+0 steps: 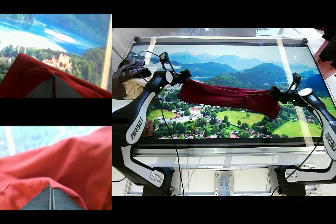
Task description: Fold the shirts.
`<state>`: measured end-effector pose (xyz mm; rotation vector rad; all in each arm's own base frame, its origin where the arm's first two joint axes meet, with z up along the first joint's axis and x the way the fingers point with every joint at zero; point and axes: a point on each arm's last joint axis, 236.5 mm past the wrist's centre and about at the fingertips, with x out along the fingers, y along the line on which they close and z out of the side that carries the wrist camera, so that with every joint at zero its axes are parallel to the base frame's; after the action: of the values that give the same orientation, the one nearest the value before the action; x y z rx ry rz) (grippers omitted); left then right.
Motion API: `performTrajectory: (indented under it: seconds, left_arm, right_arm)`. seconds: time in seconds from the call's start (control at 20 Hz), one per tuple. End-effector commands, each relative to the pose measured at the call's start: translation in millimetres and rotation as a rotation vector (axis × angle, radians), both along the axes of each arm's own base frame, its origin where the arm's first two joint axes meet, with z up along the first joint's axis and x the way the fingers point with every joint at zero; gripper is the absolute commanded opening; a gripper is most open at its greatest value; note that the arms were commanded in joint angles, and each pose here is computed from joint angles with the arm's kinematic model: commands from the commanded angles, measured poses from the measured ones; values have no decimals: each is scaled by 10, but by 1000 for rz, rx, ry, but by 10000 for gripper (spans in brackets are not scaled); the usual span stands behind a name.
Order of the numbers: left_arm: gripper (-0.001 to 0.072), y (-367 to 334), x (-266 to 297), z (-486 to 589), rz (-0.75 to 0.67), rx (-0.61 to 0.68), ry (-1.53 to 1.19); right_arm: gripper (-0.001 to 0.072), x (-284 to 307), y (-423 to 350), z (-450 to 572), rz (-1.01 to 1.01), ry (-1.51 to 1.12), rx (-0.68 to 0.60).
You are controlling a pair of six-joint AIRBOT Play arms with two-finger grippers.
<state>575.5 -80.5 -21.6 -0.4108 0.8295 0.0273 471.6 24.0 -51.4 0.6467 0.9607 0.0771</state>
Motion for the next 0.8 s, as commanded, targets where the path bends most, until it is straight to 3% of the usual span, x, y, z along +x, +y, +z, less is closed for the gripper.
performTrajectory:
  seconds: [0.0,0.1,0.15,0.2,0.25,0.3,0.45,0.55,0.7,0.75]
  left_arm:
    - [9,-22,10,-202,-15,25,28]
    - [22,-31,30,-163,-14,20,21]
    - [126,-46,46,-112,-12,10,17]
    - [369,-58,66,-28,-12,3,10]
    - [493,-63,90,91,-14,2,-5]
    - [498,-67,118,247,-27,12,-28]
    - [498,-76,192,798,-84,62,-134]
    - [498,-78,186,1139,-90,66,-196]
    - [498,-83,137,1432,-124,102,-254]
    - [498,-84,124,1485,-132,110,-263]
  right_arm:
    - [24,203,-30,-133,-30,-27,-39]
    - [26,222,-33,-100,-25,-34,-43]
    - [28,236,-19,-54,-13,-38,-41]
    - [63,259,-1,21,7,-44,-40]
    - [171,291,-10,153,42,-62,-60]
    - [291,318,-53,322,69,-83,-81]
    - [318,299,-261,846,124,-131,-149]
    - [384,195,-552,961,99,-108,-197]
    - [407,-106,-884,707,57,42,-132]
    - [455,-196,-964,606,46,89,-99]
